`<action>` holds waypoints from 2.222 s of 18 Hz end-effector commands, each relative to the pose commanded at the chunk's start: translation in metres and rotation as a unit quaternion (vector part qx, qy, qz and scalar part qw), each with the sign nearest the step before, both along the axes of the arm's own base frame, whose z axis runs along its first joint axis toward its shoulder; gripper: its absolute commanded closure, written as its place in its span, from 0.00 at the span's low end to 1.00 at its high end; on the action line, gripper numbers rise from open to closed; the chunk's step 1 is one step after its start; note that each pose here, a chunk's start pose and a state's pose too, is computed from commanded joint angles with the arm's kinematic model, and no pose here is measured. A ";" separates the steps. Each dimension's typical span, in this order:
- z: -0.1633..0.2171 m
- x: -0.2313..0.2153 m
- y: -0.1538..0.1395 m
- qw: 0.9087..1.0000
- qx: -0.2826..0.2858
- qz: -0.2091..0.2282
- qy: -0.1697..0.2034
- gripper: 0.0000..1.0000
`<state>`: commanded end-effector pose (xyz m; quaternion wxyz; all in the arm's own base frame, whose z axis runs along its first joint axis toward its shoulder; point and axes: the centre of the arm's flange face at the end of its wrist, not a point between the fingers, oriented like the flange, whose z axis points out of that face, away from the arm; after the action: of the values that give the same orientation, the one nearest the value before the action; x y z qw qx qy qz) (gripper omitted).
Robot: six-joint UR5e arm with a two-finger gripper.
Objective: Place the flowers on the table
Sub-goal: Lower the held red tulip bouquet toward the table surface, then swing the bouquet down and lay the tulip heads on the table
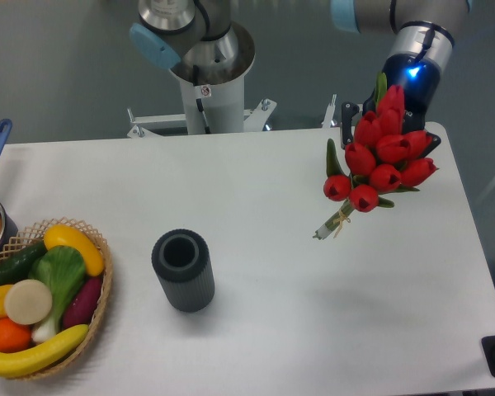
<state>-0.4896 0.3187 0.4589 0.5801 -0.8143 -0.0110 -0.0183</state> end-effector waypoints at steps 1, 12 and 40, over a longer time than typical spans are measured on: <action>-0.003 0.002 0.000 1.000 0.000 0.000 -0.002 0.59; 0.005 0.006 0.001 0.989 -0.126 0.050 0.055 0.59; -0.215 0.033 0.132 0.795 -0.586 -0.013 0.158 0.60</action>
<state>-0.4565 0.4504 0.2441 -0.0145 -0.9900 0.0828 0.1134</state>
